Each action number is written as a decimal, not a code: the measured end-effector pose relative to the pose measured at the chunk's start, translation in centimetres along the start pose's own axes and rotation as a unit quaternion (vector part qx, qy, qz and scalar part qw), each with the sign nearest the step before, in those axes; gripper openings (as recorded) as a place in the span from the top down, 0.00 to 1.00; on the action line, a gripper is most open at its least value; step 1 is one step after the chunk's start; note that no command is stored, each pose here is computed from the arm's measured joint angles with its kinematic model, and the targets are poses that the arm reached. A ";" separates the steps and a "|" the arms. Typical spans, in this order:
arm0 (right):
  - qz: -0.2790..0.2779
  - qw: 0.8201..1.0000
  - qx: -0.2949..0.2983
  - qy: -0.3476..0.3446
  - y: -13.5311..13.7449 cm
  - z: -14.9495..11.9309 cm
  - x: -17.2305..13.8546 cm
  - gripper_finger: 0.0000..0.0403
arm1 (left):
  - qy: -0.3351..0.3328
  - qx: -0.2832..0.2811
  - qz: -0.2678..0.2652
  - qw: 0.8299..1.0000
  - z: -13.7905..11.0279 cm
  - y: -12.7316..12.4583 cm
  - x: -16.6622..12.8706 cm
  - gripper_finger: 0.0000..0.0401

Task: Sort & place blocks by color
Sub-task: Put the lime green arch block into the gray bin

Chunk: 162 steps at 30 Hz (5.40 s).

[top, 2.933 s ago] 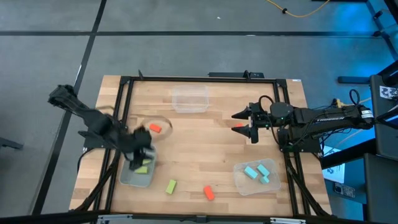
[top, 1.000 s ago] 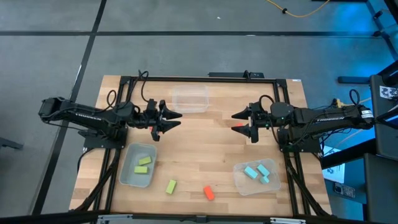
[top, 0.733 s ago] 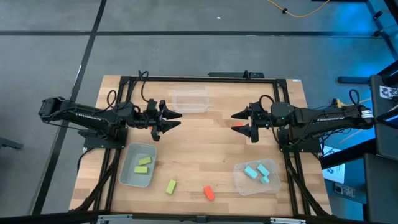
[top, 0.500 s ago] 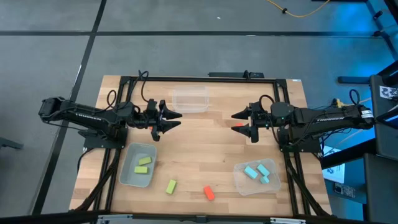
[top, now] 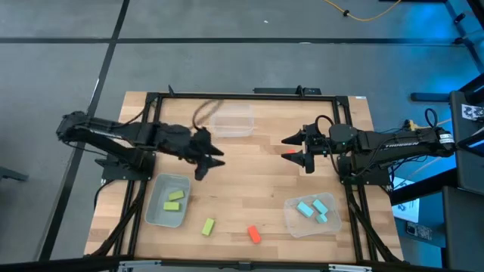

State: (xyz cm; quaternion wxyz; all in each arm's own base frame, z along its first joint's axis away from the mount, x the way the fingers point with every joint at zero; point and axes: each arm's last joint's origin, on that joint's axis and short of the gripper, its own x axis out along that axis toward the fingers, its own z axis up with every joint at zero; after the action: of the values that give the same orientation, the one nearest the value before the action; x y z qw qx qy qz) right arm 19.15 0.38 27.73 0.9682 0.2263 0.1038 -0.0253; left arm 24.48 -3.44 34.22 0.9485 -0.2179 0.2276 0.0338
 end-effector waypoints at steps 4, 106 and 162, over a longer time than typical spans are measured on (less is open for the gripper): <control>-0.004 1.000 -0.002 0.008 -0.1 -0.1 0.0 0.15 | 0.089 -0.050 0.039 0.994 0.6 -3.3 1.3 0.55; -0.024 0.999 -0.002 0.046 -0.5 -0.9 0.0 0.15 | 0.372 -0.127 0.214 0.894 -20.3 -13.9 14.5 0.55; -0.024 0.999 -0.002 0.047 -0.5 -0.9 0.0 0.15 | 0.375 -0.091 0.191 0.903 -22.3 -12.4 15.0 0.43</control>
State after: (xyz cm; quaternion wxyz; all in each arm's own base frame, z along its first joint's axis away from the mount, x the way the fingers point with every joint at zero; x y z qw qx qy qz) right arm 18.89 0.37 26.75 0.9618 0.2231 0.1543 -0.0376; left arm 30.61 -24.75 14.59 0.7445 -0.2527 0.5993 0.1506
